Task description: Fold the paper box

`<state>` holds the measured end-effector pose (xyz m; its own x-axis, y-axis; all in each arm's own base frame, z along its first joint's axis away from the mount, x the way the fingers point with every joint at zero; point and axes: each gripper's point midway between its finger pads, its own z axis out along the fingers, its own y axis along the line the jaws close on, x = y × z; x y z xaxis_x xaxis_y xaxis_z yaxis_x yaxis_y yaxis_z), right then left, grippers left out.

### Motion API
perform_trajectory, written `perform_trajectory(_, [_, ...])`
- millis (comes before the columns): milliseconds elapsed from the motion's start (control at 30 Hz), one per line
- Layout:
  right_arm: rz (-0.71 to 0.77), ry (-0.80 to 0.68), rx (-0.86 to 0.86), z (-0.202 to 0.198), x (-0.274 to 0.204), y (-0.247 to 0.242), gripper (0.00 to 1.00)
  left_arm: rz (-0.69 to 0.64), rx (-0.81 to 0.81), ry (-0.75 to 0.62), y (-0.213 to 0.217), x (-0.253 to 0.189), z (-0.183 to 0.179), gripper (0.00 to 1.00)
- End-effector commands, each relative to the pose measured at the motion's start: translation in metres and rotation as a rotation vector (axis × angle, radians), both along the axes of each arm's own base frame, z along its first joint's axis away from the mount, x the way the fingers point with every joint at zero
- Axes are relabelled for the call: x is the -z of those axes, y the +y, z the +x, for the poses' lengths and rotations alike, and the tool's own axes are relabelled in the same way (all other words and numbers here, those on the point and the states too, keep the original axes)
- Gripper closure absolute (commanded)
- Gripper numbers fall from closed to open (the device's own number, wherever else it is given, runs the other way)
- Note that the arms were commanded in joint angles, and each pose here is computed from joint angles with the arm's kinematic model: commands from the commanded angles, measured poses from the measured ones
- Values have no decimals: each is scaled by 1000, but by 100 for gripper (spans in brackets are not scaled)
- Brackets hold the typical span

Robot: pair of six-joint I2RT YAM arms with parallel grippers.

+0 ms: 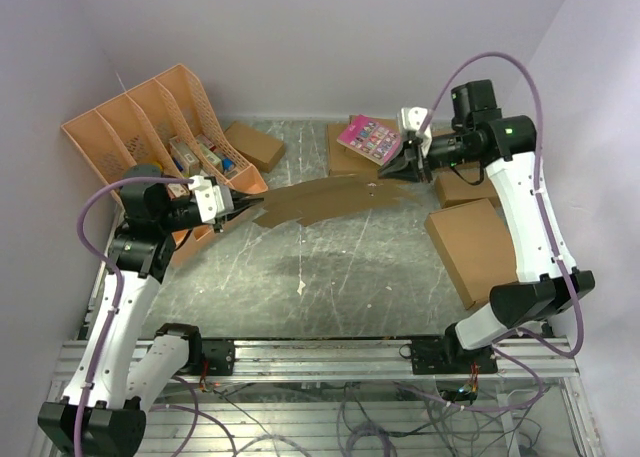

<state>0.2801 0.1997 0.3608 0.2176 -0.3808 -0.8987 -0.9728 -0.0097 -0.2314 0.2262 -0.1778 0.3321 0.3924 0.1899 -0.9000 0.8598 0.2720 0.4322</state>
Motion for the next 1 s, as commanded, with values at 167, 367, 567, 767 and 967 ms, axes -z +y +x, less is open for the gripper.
perform_trajectory(167, [-5, -62, -91, -21, 4, 20, 79, -6, 90, -85, -8, -17, -12, 93])
perform_trajectory(367, [17, -8, -144, -32, 10, 28, 68, -1, 85, -79, -7, -17, -14, 93])
perform_trajectory(567, [25, 8, -157, -38, 14, 34, 62, -21, 89, -80, -8, -21, -14, 93])
perform_trajectory(767, [45, 24, -125, -30, 17, 40, 61, -44, 104, -79, -10, -25, -17, 93])
perform_trajectory(967, [90, 27, -144, -30, 9, 45, 67, -50, 118, -75, -11, -27, -21, 93])
